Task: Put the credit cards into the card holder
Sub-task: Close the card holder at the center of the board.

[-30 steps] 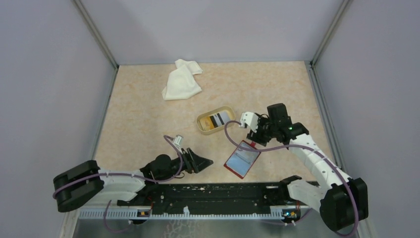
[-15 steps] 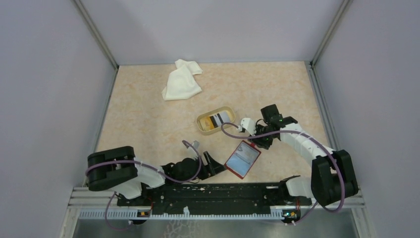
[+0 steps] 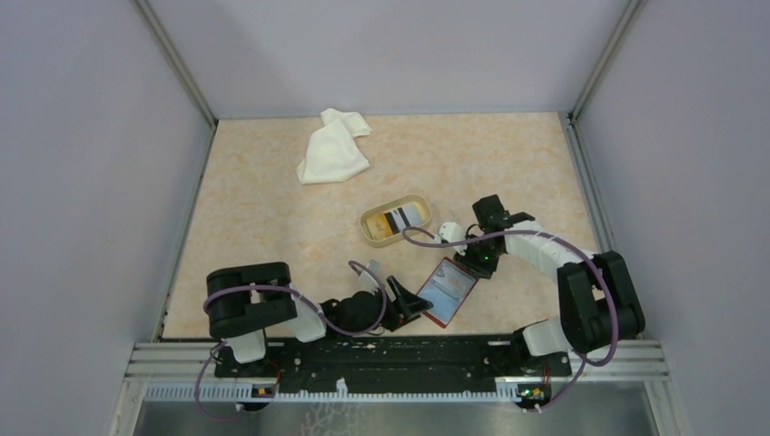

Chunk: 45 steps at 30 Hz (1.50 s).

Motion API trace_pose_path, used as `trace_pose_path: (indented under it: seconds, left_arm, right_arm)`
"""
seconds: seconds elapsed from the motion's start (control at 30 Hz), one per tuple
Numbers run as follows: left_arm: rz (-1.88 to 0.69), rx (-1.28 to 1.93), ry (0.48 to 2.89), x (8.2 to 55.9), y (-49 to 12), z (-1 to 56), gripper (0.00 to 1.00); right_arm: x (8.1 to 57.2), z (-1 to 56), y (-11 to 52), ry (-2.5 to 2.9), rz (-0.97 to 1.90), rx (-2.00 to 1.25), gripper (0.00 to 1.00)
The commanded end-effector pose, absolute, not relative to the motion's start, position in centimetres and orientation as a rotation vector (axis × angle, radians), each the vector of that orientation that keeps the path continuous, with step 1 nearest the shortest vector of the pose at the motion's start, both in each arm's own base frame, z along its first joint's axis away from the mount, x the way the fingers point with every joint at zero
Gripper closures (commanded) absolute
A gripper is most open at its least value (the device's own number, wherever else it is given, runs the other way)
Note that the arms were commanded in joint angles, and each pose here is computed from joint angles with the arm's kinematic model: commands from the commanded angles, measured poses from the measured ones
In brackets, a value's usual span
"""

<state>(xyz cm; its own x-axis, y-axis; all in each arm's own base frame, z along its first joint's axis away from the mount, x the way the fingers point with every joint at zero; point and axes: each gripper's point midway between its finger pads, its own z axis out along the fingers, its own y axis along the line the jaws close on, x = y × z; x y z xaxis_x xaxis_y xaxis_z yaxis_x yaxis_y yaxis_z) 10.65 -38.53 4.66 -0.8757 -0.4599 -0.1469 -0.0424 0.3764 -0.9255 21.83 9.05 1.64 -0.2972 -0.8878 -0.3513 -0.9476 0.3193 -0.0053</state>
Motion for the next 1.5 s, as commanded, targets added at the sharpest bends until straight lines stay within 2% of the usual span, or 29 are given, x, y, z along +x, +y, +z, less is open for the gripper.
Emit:
trace_pose_path:
  seconds: [0.0, 0.4, 0.57, 0.7, 0.93, 1.03, 1.13, 1.27, 1.47]
  left_arm:
    - [-1.381, -0.477, 2.26, 11.6, -37.2, 2.2, 0.23]
    - [-1.323, -0.36, 2.197, 16.4, -36.2, 3.3, 0.23]
    - [-1.306, -0.206, 2.165, 17.9, -35.8, 4.0, 0.23]
    - [-1.224, -0.059, 2.131, 17.6, -34.1, 4.8, 0.22]
    - [-1.039, 0.088, 2.193, 16.6, -30.9, 5.9, 0.15]
    - [-1.099, 0.083, 2.173, 15.8, -30.5, 7.1, 0.09]
    - [-1.228, 0.009, 2.142, 14.7, -30.1, 7.6, 0.06]
    - [-1.348, -0.135, 2.128, 14.2, -30.0, 7.7, 0.09]
    - [-1.373, -0.143, 2.189, 14.0, -31.4, 6.9, 0.15]
  right_arm:
    - [21.1, 1.4, 10.6, 2.301, 0.39, -1.664, 0.7]
    - [19.5, 2.3, 14.2, 2.268, 0.658, -1.642, 0.71]
    - [20.8, 3.0, 14.1, 2.288, 0.593, -1.577, 0.69]
    - [22.8, 4.8, 12.5, 2.275, 0.464, -1.477, 0.65]
    - [22.6, 9.1, 14.3, 2.065, 0.611, -1.457, 0.6]
    - [21.1, 11.3, 16.2, 1.904, 0.748, -1.494, 0.56]
    - [20.4, 11.8, 16.8, 1.79, 0.77, -1.524, 0.54]
    - [21.3, 8.9, 15.3, 1.786, 0.604, -1.592, 0.54]
    - [23.1, 6.6, 13.1, 1.94, 0.446, -1.581, 0.56]
